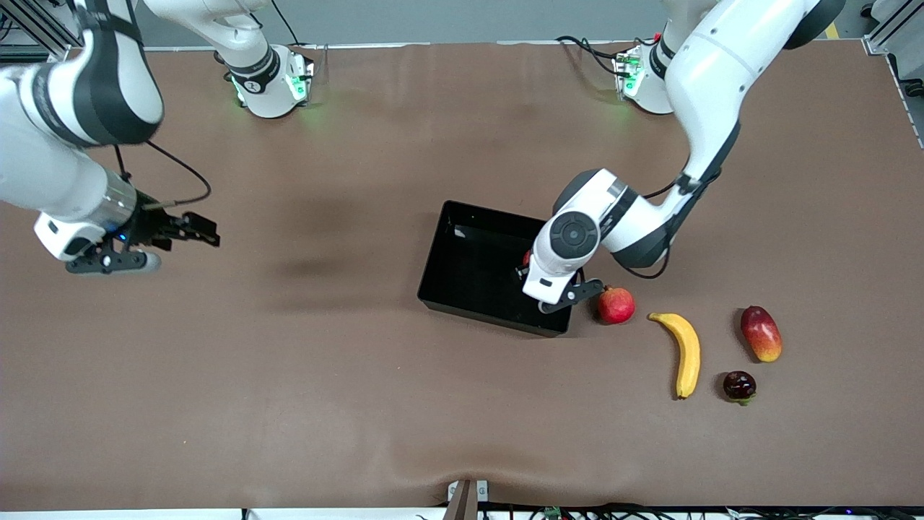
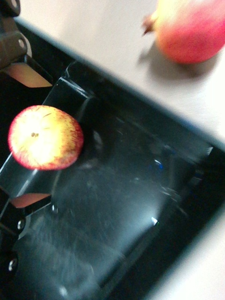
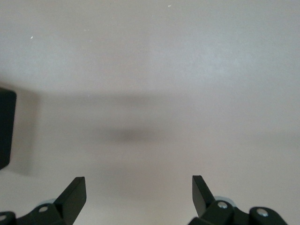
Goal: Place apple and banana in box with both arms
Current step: 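Lower the apple into the tray with the left gripper while the right gripper withdraws, then grasp the yellow banana with the left gripper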
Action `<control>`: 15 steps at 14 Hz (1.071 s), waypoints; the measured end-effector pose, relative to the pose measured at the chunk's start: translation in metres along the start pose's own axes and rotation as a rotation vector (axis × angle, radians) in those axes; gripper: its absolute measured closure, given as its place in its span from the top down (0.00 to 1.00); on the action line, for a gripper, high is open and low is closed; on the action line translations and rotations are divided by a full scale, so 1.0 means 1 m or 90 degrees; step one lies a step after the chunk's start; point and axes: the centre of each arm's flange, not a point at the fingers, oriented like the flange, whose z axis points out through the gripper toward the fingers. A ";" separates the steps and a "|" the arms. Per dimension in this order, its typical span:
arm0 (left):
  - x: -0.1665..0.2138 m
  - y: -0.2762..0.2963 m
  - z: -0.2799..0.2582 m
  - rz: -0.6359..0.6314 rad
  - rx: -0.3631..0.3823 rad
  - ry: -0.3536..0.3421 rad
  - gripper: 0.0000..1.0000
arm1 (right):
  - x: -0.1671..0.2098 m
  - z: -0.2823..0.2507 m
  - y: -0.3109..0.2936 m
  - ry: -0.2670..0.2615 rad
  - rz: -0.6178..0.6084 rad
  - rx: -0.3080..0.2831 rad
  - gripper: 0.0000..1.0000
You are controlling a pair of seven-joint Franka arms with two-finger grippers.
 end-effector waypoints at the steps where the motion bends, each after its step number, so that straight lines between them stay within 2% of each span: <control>1: 0.008 -0.008 -0.030 -0.011 -0.008 0.021 1.00 | -0.003 -0.016 0.002 -0.006 0.001 -0.001 1.00; 4: 0.038 -0.058 -0.114 -0.046 -0.015 0.074 1.00 | -0.009 -0.059 0.023 -0.017 0.022 -0.004 1.00; 6: 0.063 -0.100 -0.134 -0.051 0.009 0.075 1.00 | -0.014 -0.081 0.038 -0.023 0.039 -0.003 1.00; 10: 0.106 -0.150 -0.085 -0.099 0.035 0.024 1.00 | -0.023 -0.120 0.066 -0.017 0.072 -0.001 1.00; 15: 0.114 -0.139 -0.002 -0.125 -0.015 0.010 1.00 | -0.023 -0.131 0.056 -0.013 0.060 -0.002 1.00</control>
